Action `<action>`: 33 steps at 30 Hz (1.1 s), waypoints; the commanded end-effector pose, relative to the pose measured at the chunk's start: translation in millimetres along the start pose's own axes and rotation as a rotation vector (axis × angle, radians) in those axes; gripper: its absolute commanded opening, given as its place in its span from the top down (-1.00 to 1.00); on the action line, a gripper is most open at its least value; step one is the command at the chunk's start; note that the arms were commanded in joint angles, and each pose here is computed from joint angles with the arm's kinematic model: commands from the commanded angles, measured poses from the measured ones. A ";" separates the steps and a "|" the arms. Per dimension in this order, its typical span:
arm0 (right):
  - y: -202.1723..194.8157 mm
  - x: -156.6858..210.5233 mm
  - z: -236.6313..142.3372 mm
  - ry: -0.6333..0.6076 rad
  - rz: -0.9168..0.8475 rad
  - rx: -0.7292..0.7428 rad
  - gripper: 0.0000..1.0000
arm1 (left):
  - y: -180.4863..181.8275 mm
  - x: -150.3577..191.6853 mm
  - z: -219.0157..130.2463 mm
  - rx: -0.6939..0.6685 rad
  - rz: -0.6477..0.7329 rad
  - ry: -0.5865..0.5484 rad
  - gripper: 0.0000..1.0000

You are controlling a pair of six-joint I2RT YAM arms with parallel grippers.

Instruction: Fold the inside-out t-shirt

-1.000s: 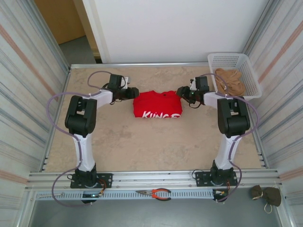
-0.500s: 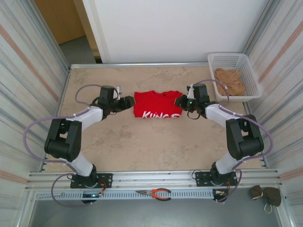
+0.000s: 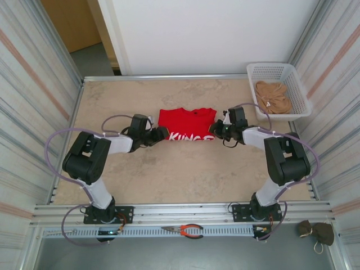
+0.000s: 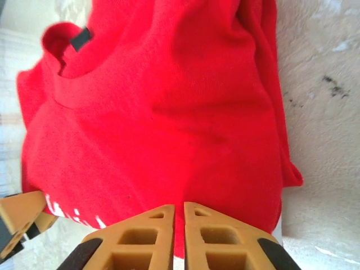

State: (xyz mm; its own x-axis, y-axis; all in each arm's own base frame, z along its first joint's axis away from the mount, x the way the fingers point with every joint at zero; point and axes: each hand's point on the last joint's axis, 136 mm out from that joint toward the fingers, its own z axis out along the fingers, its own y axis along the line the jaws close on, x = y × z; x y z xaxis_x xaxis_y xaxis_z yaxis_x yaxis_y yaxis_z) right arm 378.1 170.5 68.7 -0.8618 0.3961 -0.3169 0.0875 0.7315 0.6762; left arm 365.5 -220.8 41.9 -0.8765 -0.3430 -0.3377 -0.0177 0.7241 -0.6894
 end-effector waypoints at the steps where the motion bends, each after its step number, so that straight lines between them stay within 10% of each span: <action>1: 29.8 -15.5 -30.6 -0.044 -0.016 -0.074 0.72 | 4.4 -6.5 11.3 -0.024 -0.030 -0.038 -0.03; 9: 47.9 -26.5 -101.9 -0.120 -0.042 -0.103 0.05 | 24.7 -51.4 -17.3 -0.100 -0.045 -0.123 0.84; 15: 32.2 -27.0 -143.3 -0.169 -0.016 -0.089 -0.39 | 74.8 -92.9 -83.4 -0.197 -0.068 -0.169 0.90; 23: 23.1 -20.5 -169.5 -0.221 0.010 -0.090 -0.48 | 153.6 -151.0 -176.6 -0.308 -0.129 -0.229 0.88; 33: -6.7 -25.3 -182.6 -0.257 0.008 0.052 -0.99 | 172.8 -187.8 -227.2 -0.363 -0.112 -0.260 -0.73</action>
State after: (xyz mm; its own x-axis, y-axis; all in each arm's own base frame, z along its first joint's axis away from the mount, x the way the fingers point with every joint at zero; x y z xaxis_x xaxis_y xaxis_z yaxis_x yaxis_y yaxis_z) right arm 313.2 67.1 196.6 -0.7149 0.5366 -0.4484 0.0952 0.7099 0.6978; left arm 427.9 116.5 112.0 -0.6771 -0.5865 -0.4445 -0.3684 0.7930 -0.4852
